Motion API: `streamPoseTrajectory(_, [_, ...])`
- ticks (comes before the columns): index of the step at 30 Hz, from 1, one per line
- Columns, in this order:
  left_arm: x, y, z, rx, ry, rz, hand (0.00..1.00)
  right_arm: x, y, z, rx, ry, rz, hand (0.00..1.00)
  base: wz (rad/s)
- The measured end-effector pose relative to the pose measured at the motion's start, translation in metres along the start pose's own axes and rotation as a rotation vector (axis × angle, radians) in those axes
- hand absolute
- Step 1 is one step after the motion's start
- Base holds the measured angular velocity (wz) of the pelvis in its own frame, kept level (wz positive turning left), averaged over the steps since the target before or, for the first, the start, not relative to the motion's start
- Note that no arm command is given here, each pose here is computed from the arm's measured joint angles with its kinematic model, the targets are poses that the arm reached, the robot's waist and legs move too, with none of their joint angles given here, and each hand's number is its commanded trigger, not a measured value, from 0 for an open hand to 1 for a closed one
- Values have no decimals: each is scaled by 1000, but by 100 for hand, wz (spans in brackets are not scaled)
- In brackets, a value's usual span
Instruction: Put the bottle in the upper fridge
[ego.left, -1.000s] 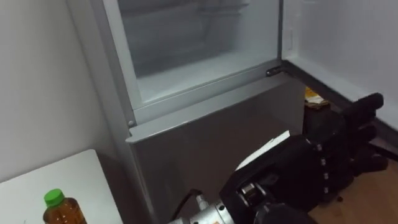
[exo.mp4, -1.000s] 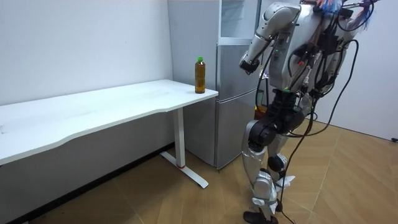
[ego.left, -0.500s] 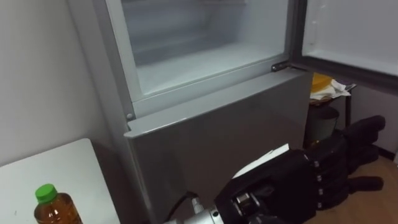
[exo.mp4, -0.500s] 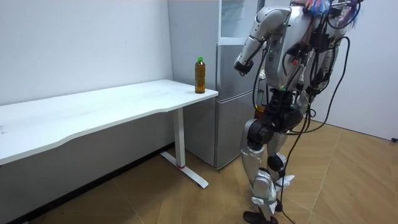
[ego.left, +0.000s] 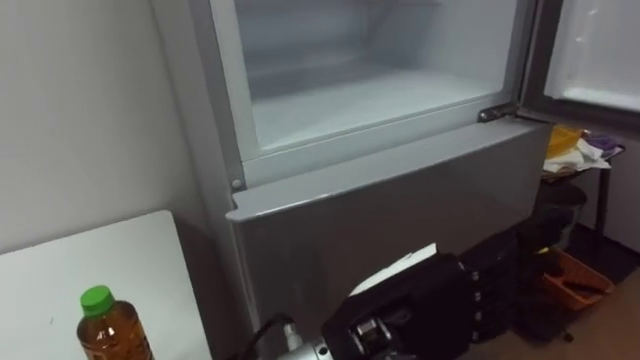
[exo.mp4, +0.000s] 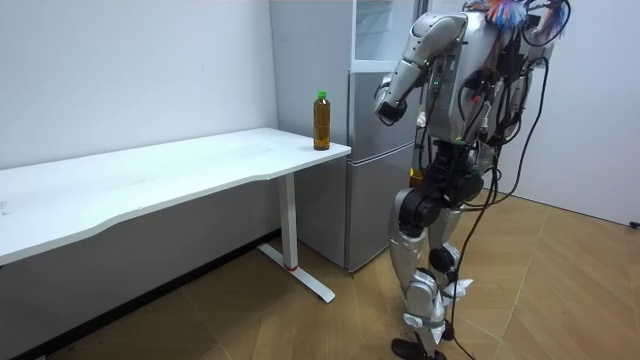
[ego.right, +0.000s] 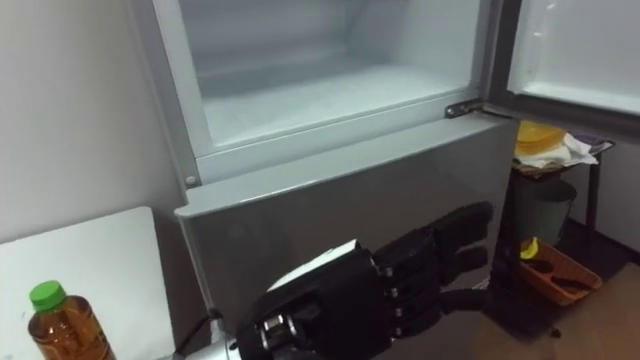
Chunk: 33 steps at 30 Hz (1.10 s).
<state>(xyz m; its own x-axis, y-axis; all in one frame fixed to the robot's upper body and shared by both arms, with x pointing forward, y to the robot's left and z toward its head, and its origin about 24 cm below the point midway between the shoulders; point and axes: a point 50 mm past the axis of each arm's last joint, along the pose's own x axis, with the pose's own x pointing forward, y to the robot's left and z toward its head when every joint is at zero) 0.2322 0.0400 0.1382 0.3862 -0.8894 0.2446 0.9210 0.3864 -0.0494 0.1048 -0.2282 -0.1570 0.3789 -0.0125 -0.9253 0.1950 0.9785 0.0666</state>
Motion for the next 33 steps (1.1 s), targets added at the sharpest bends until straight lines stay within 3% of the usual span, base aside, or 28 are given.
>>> streamPoseTrajectory(9, [-48,10,-23,-14,68,201,0,-3,-5,-14,0,-4,-21,0,19])
streamPoseTrajectory(14, [-95,1,-68,-73,274,348,0,-5,-5,-13,-64,-27,-14,0,25])
streamPoseTrajectory(19, [-128,-10,-96,-161,401,438,0,-8,-6,-9,-89,-72,-12,0,26])
streamPoseTrajectory(27, [-150,-9,-113,-145,480,496,0,-12,-9,-1,-157,-143,-46,0,1])
streamPoseTrajectory(33, [-182,-16,-144,-169,651,561,0,-17,-6,6,-184,-207,-45,0,4])
